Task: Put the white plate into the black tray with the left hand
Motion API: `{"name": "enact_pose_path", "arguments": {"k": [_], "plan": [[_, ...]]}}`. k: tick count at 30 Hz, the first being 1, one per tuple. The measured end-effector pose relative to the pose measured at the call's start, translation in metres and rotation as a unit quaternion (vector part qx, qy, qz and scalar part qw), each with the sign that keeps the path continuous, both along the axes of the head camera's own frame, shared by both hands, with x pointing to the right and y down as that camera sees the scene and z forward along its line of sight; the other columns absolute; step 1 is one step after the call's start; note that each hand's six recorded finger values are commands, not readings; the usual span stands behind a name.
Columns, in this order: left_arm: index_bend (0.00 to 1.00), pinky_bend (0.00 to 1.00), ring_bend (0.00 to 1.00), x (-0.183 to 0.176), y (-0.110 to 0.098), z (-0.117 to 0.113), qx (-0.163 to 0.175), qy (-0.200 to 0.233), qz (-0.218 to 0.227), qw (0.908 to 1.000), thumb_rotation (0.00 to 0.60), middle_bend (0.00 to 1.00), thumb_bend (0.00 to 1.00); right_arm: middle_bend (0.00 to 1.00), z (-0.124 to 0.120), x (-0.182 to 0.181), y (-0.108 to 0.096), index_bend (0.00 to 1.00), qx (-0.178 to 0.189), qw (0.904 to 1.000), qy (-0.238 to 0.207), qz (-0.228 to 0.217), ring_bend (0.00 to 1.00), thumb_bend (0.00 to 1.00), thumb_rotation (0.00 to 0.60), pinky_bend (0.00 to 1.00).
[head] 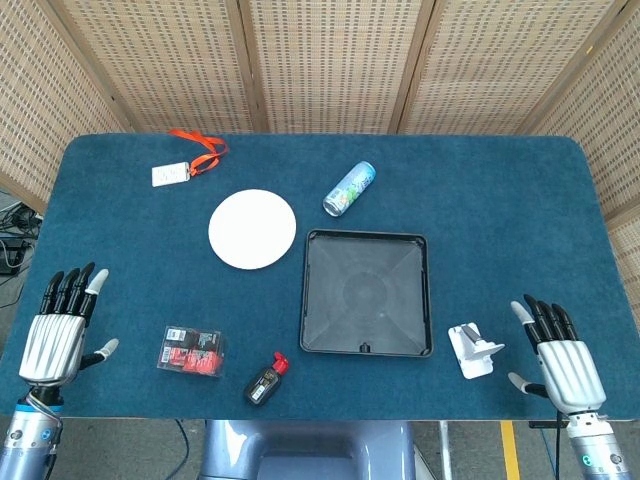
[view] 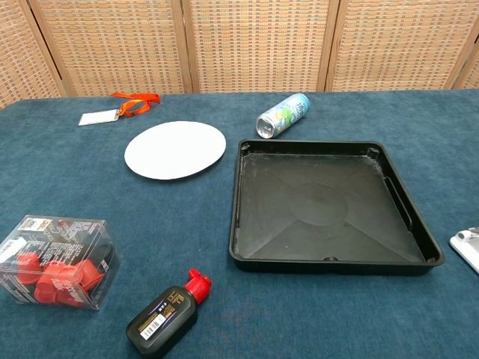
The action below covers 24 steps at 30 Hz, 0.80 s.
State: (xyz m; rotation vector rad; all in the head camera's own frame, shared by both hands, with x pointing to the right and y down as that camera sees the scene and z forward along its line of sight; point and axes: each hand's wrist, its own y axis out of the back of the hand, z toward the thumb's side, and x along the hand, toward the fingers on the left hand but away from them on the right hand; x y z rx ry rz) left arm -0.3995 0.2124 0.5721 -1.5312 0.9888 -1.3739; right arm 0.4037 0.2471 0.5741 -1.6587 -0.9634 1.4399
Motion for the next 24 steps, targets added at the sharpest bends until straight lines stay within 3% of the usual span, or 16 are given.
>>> {"name": "enact_pose_path", "arguments": {"k": [8,11,13,19,24], "plan": [[0.00,0.00,0.00,-0.001,-0.014,0.001,0.007,0.011,-0.009,0.9999,0.600,0.00,0.02,0.00,0.004,-0.001,0.002,0.01,-0.006,1.0000,0.001,0.000,0.00,0.16,0.600,0.00],[0.00,0.00,0.00,0.002,-0.031,0.005,0.007,0.012,-0.005,0.9999,0.600,0.00,0.02,0.00,0.005,-0.002,0.001,0.01,-0.005,1.0000,0.000,-0.003,0.00,0.16,0.600,0.00],[0.04,0.00,0.00,0.008,-0.051,0.012,0.006,0.013,0.002,0.9999,0.600,0.00,0.02,0.00,0.004,-0.002,0.000,0.01,-0.002,1.0000,-0.001,-0.003,0.00,0.16,0.600,0.00],[0.30,0.00,0.00,0.022,-0.101,0.039,0.001,0.005,0.020,0.9998,0.600,0.00,0.07,0.00,0.005,0.000,0.000,0.01,-0.001,1.0000,-0.003,0.000,0.00,0.16,0.600,0.00],[0.34,0.00,0.00,0.032,-0.127,0.069,-0.001,-0.010,0.029,0.9995,0.600,0.00,0.07,0.00,0.006,0.002,-0.001,0.01,0.000,1.0000,-0.001,0.002,0.00,0.16,0.600,0.00]]}}
